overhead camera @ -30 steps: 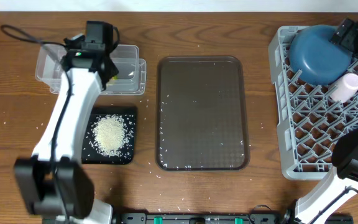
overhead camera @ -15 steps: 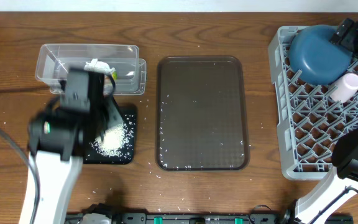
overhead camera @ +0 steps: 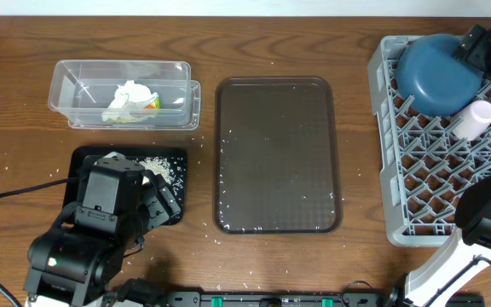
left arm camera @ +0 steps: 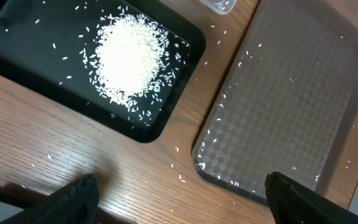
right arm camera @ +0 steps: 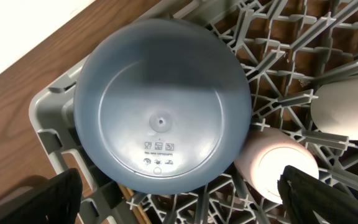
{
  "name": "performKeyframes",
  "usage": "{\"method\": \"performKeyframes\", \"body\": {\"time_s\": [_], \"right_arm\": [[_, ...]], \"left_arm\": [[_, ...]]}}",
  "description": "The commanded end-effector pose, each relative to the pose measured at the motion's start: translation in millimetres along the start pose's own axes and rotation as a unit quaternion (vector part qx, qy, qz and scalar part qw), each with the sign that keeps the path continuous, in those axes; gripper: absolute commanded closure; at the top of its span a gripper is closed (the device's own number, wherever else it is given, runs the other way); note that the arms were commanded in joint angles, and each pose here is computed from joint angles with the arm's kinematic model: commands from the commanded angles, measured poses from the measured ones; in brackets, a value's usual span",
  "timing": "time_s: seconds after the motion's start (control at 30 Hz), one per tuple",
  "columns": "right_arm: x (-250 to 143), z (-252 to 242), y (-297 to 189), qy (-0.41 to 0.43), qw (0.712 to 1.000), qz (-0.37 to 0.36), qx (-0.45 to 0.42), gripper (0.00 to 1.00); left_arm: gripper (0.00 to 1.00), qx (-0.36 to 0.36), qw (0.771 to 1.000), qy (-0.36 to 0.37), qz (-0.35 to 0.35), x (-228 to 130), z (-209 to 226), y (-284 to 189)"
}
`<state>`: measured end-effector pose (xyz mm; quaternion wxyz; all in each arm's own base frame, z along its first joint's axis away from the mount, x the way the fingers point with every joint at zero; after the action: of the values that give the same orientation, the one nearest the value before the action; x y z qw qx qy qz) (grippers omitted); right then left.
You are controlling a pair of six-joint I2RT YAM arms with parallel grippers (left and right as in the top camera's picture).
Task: Sort waste into correct bins and load items into the dishwasher rack
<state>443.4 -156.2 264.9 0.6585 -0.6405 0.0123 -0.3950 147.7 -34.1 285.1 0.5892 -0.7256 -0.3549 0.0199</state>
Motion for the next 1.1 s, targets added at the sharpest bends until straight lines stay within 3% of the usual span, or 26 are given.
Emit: {"method": "performKeyframes", "body": {"time_s": [0.0, 0.27, 0.4, 0.63, 0.8, 1.07], "right_arm": [[4.9, 0.8, -14.7, 0.004, 1.0, -0.018, 0.001, 0.01], [4.8, 0.8, -14.7, 0.004, 1.0, -0.018, 0.001, 0.01], [4.8, 0.8, -14.7, 0.004, 1.0, -0.018, 0.001, 0.01], [4.8, 0.8, -14.7, 0.004, 1.0, -0.018, 0.001, 0.01], [4.9, 0.8, -14.7, 0.004, 1.0, -0.018, 0.001, 0.01], [4.9, 0.8, -14.7, 0.004, 1.0, -0.018, 0.001, 0.01]], "left_arm": [[0.11, 0.002, 1.0, -0.004, 0.002, -1.3, 0.5, 1.3], [0.11, -0.005, 1.0, 0.002, 0.021, -5.4, -0.9, 2.0], [0.1, -0.03, 0.994, 0.102, 0.012, -6.1, -6.2, 9.7], [0.1, -0.1, 0.954, 0.272, -0.073, -19.1, -0.6, 42.5], [0.1, -0.132, 0.939, 0.252, -0.194, -18.2, 15.9, 61.1], [0.1, -0.131, 0.918, 0.193, -0.322, -21.7, 49.1, 75.3]]}}
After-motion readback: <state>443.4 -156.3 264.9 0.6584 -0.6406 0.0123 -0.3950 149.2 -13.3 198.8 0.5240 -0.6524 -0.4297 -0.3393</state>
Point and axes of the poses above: each gripper's point midway between its finger pads, its own y axis out along the fingers, its own z axis along the line the jaws close on, x = y × z, the point moved 7 cm from there along -y, back along the fingers, and after that the axes turned 1 degree about -y, right-handed, at the moved point
